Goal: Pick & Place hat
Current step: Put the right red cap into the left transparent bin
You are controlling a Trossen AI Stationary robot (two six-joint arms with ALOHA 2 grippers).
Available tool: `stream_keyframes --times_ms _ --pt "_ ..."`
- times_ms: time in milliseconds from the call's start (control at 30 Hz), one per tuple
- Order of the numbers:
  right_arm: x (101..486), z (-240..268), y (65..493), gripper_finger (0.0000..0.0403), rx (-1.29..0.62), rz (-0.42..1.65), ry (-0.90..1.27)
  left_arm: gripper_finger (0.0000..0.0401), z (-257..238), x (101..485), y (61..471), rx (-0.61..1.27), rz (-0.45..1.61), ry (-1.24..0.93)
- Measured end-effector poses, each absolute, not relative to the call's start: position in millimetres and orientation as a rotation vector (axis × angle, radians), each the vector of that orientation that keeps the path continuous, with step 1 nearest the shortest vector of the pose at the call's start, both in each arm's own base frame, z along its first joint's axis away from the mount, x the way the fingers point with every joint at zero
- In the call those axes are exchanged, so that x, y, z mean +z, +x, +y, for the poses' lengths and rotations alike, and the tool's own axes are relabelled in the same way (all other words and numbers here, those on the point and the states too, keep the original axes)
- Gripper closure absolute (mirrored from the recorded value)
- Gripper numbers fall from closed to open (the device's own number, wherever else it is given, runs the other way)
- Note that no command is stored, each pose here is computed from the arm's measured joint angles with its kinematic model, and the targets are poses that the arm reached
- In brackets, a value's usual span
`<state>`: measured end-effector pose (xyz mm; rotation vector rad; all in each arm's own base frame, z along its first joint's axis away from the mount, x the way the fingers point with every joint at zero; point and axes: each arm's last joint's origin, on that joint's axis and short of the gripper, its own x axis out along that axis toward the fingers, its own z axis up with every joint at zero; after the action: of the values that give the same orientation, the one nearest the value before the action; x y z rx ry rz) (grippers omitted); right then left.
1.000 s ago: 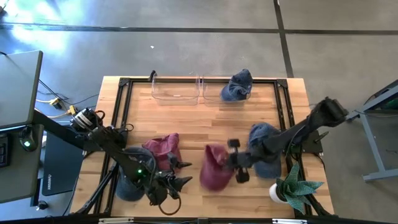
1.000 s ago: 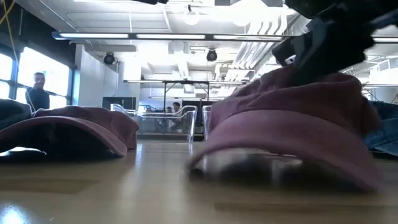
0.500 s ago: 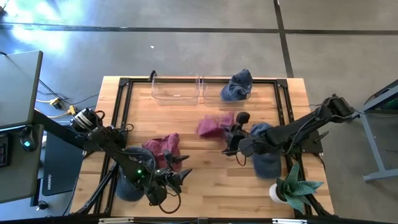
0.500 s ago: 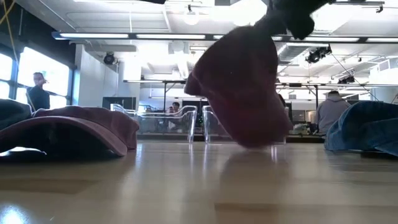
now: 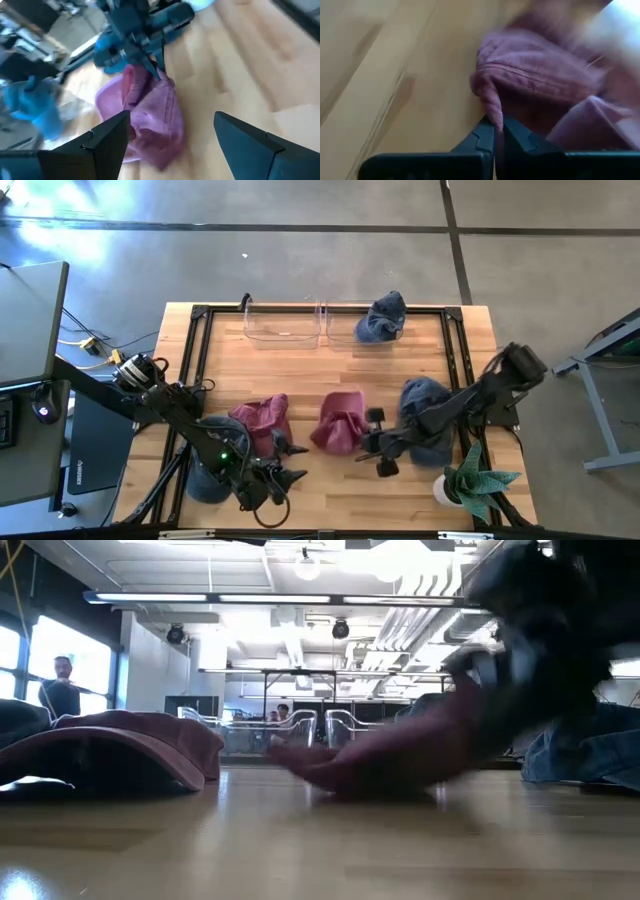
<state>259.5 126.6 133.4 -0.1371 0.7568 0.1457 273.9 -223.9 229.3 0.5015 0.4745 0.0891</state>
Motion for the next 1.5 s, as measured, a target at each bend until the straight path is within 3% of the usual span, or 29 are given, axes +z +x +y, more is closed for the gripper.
stream_keyframes --times_ms 100,233,433,600,700,833,1033,1233,1500 --pt "114.2 128.7 258.7 0.0358 0.18 0.848 -0.074 0.0119 -223.8 229.4 274.2 0.088 0.474 0.499" --pt "117.7 129.4 261.1 0.0299 0.189 0.954 0.048 0.0119 -218.2 229.2 279.0 0.094 0.483 0.484" --pt "161.6 132.8 262.0 0.0216 0.248 1.094 0.3 0.0119 -206.2 227.8 288.8 0.092 0.509 0.437" --pt "200.0 135.5 266.6 0.02 0.2 0.948 0.247 0.0119 -198.9 214.8 300.4 0.077 0.556 0.407" --pt "207.8 133.8 269.1 0.0208 0.077 0.851 0.143 0.0119 -197.9 206.6 308.5 0.064 0.557 0.393" --pt "196.1 131.8 272.7 0.0236 0.064 0.889 0.056 0.0119 -195.5 194.7 325.6 -0.054 0.546 0.352" --pt "168.3 131.9 280.7 0.0312 -0.029 0.949 -0.017 0.0119 -175.1 175.5 362.7 -0.177 0.46 0.245" --pt "153.3 125.7 278.0 0.0391 -0.231 0.99 -0.037 0.0119 -138.3 146.9 378.6 -0.25 0.62 0.107" --pt "149.7 114.7 264.8 0.0386 -0.524 0.994 0.016 0.0119 -131.5 145.7 363.4 -0.146 0.782 0.194"
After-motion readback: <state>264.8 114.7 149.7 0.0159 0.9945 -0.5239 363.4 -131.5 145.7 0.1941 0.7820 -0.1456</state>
